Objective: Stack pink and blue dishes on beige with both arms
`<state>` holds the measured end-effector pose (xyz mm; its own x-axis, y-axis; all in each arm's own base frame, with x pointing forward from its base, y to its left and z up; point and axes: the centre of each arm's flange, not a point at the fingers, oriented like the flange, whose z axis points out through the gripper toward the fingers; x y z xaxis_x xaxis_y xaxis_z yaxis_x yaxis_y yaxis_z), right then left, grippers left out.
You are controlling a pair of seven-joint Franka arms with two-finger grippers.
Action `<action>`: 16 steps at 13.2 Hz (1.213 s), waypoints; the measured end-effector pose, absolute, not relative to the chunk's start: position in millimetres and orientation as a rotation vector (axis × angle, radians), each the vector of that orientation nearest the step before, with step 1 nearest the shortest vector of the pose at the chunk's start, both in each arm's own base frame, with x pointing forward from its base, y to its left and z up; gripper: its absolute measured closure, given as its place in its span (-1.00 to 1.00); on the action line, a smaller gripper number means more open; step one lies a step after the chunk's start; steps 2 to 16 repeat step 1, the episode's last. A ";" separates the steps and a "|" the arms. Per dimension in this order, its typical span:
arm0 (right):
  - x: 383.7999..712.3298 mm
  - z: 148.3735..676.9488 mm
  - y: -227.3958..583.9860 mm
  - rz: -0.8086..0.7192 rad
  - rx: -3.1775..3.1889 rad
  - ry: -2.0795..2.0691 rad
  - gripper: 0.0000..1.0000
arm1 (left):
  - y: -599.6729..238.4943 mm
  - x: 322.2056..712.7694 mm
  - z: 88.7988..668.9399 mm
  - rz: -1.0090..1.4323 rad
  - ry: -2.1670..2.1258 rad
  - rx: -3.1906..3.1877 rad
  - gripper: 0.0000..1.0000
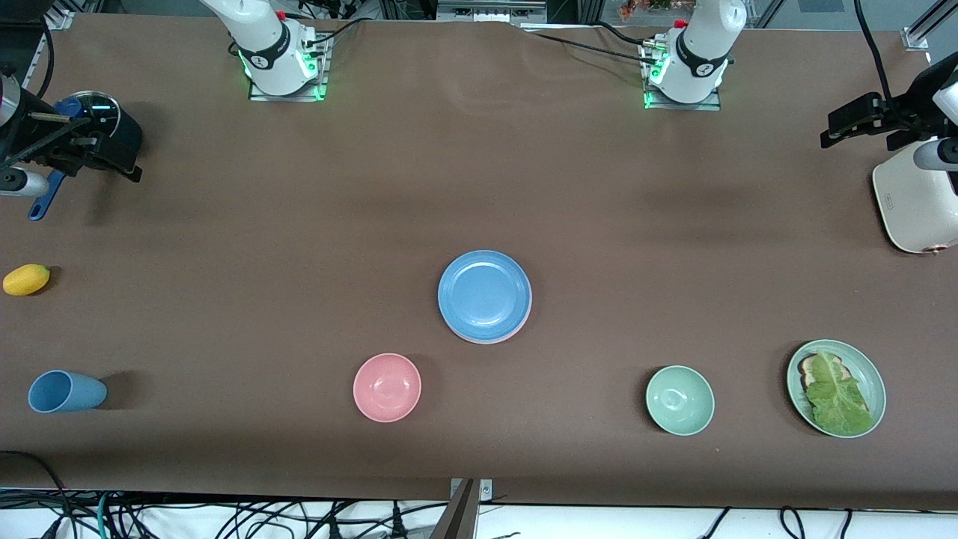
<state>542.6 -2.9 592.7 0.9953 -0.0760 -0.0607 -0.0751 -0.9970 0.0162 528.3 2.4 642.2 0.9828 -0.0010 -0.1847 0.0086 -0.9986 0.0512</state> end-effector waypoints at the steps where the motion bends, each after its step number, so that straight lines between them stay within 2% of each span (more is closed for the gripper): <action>1: 542.6 592.7 -2.2 -0.096 3.124 -0.118 -1.00 | 2.4 528.3 642.2 -0.287 0.006 3.076 -1.00; 16: 542.6 592.7 -2.2 -0.096 3.124 -0.118 -1.00 | 2.4 528.3 642.2 -0.287 0.006 3.076 -1.00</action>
